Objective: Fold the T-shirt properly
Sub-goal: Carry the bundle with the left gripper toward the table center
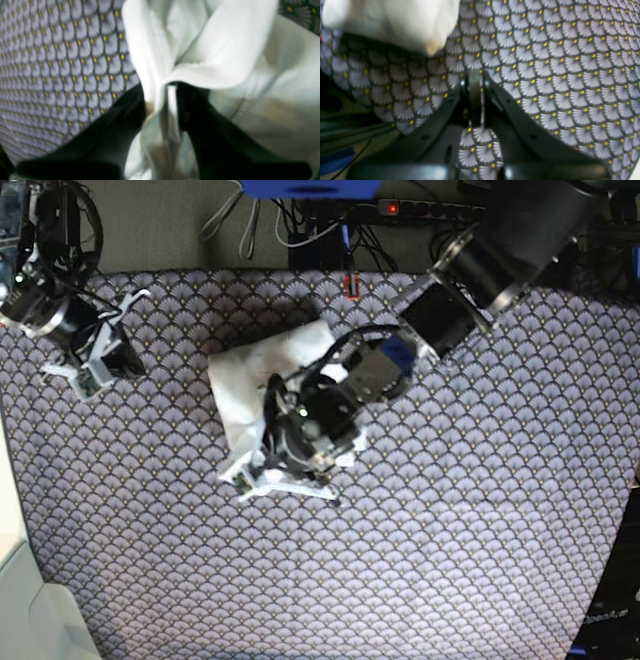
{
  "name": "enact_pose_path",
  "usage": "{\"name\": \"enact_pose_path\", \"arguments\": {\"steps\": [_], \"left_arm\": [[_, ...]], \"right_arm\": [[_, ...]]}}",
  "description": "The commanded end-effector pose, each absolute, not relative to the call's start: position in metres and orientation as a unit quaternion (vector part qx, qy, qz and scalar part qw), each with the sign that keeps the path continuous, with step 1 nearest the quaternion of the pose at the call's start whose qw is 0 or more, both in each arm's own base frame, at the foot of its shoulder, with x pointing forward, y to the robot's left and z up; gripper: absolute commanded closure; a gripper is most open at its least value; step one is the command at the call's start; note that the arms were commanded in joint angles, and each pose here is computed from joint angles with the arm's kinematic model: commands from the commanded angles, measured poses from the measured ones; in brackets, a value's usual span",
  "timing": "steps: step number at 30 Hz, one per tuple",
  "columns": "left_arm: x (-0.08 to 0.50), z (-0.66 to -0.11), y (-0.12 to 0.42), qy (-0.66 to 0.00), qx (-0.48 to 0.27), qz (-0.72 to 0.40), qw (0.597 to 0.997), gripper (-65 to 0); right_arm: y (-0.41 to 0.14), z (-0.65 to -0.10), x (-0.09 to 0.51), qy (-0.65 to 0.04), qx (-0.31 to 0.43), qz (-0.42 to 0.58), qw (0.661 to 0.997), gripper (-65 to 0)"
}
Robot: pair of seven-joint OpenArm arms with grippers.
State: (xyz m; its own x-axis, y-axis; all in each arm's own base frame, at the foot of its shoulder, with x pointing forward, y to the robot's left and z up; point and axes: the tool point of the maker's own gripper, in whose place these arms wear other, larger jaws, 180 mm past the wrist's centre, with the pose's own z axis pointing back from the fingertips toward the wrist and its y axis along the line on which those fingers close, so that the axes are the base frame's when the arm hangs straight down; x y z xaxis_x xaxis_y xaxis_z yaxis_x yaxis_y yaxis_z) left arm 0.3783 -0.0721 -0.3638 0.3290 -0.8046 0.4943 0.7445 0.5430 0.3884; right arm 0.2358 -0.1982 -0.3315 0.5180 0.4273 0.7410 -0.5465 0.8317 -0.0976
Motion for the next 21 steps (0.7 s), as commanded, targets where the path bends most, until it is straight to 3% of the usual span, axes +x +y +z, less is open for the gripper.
{"name": "enact_pose_path", "arguments": {"steps": [1, 5, 11, 21], "left_arm": [[0.387, -0.349, -0.086, -0.356, 0.052, -0.482, 0.799, -0.4], [0.387, -0.373, -0.09, -0.331, 0.079, -0.497, 0.798, -0.4], [0.388, -0.378, -0.108, -0.355, 0.077, -0.511, 0.779, -0.3], [0.387, -0.371, -0.124, -0.398, 0.122, -0.569, 0.709, -0.3]], "right_arm": [[-0.2, -0.323, 0.238, -0.414, 0.07, 0.286, 0.861, 0.0], [-0.2, -0.324, 0.237, -0.412, 0.07, 0.286, 0.862, 0.0], [-0.199, -0.324, 0.236, -0.411, 0.072, 0.287, 0.862, 0.0], [-0.199, -0.324, 0.237, -0.412, 0.071, 0.287, 0.862, 0.0]]}}
